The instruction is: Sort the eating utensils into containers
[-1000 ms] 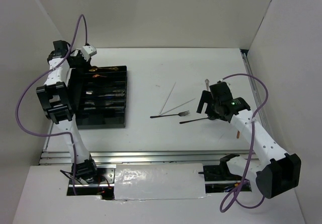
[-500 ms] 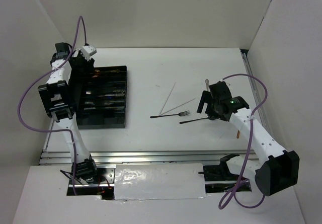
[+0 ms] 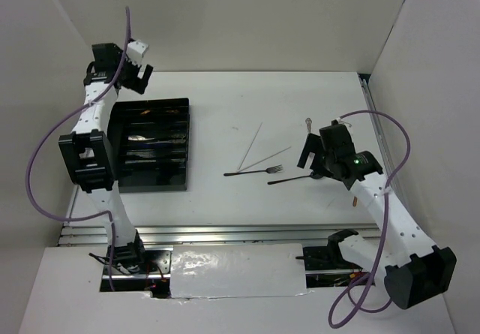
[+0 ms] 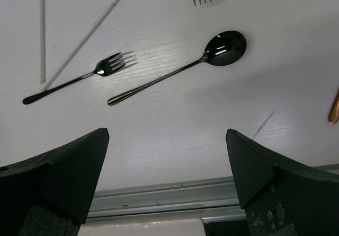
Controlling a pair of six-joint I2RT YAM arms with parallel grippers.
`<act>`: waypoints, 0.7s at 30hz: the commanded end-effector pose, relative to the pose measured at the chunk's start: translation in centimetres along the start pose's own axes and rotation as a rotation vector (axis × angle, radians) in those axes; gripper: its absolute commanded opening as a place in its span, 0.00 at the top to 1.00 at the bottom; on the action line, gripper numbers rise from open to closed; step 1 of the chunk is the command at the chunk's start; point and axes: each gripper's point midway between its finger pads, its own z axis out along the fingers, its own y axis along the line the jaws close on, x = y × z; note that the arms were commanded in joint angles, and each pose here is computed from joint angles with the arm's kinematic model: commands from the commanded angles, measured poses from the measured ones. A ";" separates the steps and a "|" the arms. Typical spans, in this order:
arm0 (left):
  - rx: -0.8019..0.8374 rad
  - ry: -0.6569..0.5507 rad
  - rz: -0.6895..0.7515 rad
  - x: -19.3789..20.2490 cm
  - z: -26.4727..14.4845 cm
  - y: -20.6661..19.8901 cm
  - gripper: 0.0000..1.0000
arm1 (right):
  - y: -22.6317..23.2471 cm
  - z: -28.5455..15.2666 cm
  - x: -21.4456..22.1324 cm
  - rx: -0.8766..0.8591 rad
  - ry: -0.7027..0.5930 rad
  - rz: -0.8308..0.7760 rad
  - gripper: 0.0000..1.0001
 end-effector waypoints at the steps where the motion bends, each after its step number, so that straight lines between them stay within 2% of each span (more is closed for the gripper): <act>1: -0.211 -0.131 -0.174 -8.1 -4.5 0.8 0.01 | 0.4 -1.7 -1.4 -0.049 -0.075 0.028 0.00; 3: -0.178 -0.115 -0.339 -7.9 -4.2 -0.5 0.01 | 1.2 -2.2 -1.8 -0.108 -0.112 0.049 0.00; 5: -0.094 -0.110 -0.404 -9.1 -4.3 -2.1 0.01 | 1.4 -2.1 -1.9 -0.123 -0.121 0.100 0.00; 7: -0.044 -0.015 -0.498 -7.6 -3.3 -5.4 0.01 | 1.5 -1.6 -2.0 -0.128 -0.117 0.138 0.00; 8: -0.039 0.001 -0.514 -7.2 -3.3 -6.5 0.01 | 1.3 -1.3 -2.0 -0.116 -0.109 0.152 0.00; 9: -0.056 -0.038 -0.507 -8.5 -4.4 -6.9 0.01 | 1.1 -0.6 -1.9 -0.099 -0.087 0.163 0.00; 10: -0.024 -0.017 -0.513 -8.4 -4.7 -10.1 0.01 | 0.7 0.1 -2.5 -0.083 -0.092 0.177 0.02; 12: -0.044 0.052 -0.508 -7.4 -5.2 -12.4 0.01 | 0.4 1.1 -2.8 -0.079 -0.066 0.169 0.02; 13: -0.012 0.080 -0.500 -7.7 -5.3 -14.9 0.01 | 0.2 2.2 -2.6 -0.064 -0.029 0.171 0.02; 14: -0.030 0.117 -0.537 -7.4 -5.6 -15.9 0.01 | 0.0 2.5 -3.4 -0.072 -0.033 0.183 0.02; 17: 0.062 0.213 -0.552 -7.3 -7.0 -20.9 0.01 | 1.2 3.5 -3.0 -0.139 0.027 0.172 0.03; 18: 0.110 0.243 -0.528 -6.8 -7.3 -24.0 0.01 | 1.7 3.7 -2.7 -0.165 0.039 0.161 0.04; 20: 0.173 0.186 -0.517 -8.5 -9.1 -27.2 0.01 | 2.7 4.3 -1.7 -0.230 0.071 0.147 0.08; 21: 0.154 0.213 -0.505 -7.4 -9.3 -29.3 0.01 | 2.9 4.5 -1.4 -0.244 0.084 0.141 0.09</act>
